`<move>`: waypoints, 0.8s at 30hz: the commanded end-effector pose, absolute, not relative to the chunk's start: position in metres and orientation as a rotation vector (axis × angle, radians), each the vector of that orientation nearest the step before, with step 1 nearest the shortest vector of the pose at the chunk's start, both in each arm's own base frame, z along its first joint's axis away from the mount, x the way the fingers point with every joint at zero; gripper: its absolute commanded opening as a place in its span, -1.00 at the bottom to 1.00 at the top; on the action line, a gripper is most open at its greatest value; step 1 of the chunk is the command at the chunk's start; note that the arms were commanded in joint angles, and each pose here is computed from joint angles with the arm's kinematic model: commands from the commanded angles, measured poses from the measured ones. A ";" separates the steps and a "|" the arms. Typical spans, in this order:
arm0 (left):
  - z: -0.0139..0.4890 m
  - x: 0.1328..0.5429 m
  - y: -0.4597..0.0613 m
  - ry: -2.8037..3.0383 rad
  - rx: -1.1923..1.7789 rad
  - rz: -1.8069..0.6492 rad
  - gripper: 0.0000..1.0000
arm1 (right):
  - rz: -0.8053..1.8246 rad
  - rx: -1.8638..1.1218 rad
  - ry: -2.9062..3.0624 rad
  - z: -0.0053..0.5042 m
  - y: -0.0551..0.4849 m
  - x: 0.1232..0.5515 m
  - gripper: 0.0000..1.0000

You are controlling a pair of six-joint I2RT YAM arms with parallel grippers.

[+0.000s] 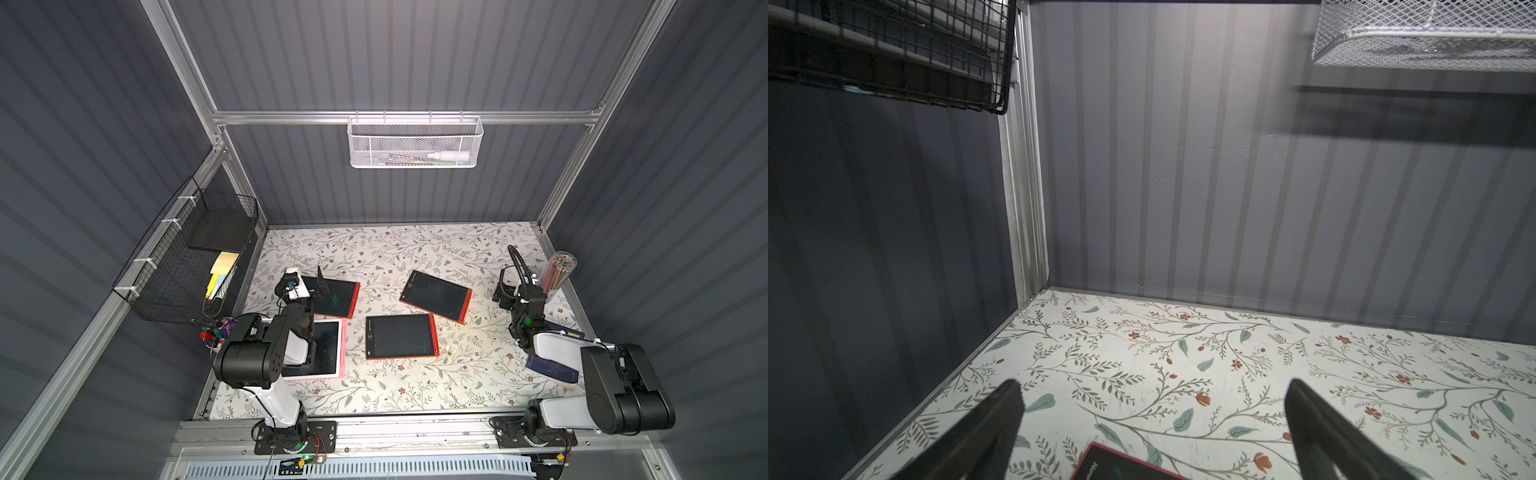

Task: Place the stylus back onto the writing tablet
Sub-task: Reset both arms

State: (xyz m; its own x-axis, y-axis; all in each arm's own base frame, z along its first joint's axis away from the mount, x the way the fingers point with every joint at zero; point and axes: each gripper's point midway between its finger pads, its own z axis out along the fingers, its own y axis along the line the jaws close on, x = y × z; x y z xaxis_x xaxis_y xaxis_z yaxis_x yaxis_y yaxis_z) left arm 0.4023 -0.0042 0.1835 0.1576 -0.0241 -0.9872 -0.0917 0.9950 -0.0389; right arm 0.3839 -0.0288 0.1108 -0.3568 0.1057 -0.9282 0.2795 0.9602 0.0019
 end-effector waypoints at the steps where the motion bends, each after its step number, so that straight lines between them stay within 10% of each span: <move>1: 0.256 0.384 -0.003 1.116 -0.120 0.011 0.99 | -0.202 0.252 1.907 0.113 -0.030 0.401 0.98; 24: 0.257 0.383 -0.004 1.112 -0.116 0.007 0.99 | -0.027 0.127 1.843 0.100 -0.012 0.392 0.98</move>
State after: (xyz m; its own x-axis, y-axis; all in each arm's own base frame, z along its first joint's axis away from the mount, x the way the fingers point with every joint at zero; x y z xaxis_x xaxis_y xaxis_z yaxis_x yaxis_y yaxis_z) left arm 0.4027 -0.0043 0.1843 0.1599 -0.0243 -0.9868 -0.0912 0.9951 -0.0392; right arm 0.3966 -0.0129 0.0921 -0.3124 0.0687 -0.9475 0.1162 0.9927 0.0337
